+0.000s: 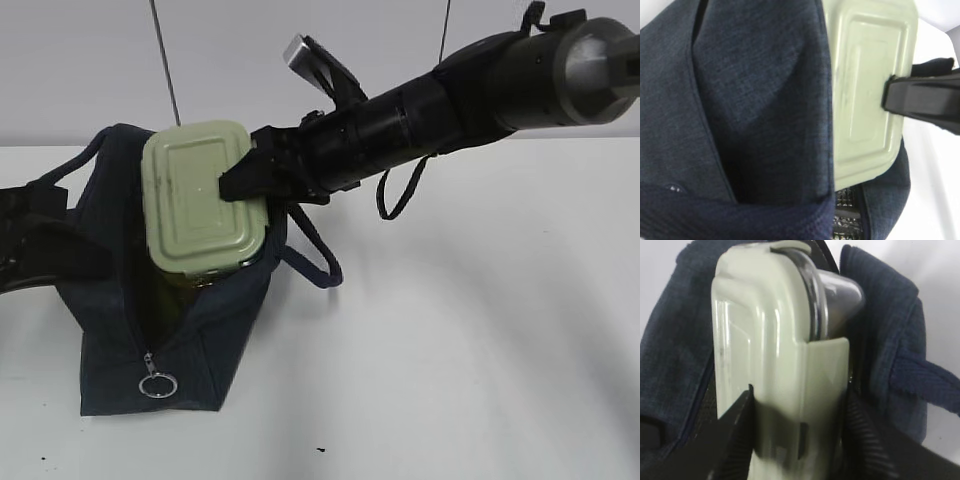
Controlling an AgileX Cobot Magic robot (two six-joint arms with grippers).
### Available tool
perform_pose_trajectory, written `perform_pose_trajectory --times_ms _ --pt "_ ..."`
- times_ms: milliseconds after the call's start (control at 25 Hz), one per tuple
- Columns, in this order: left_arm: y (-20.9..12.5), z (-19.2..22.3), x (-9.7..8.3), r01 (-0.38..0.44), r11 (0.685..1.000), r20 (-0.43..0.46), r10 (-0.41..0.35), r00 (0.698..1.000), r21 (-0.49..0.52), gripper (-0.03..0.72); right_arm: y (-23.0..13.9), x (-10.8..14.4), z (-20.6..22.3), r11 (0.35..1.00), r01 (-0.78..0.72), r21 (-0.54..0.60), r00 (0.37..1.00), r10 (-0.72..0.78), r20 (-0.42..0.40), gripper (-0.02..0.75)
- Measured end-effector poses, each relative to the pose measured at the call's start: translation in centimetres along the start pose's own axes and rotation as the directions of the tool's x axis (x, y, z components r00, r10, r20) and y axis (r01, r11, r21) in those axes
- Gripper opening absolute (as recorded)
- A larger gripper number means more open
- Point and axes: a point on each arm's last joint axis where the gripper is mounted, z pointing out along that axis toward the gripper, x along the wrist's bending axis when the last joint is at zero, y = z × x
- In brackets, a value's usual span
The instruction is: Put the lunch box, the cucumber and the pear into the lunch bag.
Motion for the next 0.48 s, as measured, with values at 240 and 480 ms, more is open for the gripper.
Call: perform_pose_trajectory --times_ms 240,480 --pt "0.0 0.0 0.0 0.0 1.0 -0.001 0.0 1.0 -0.001 -0.019 -1.3 0.3 2.1 0.999 -0.009 0.054 1.0 0.009 0.003 0.377" --pt "0.0 0.0 0.0 0.001 1.0 0.0 -0.001 1.0 -0.001 -0.019 -2.6 1.0 4.9 0.995 -0.026 0.093 1.0 0.025 0.007 0.379"
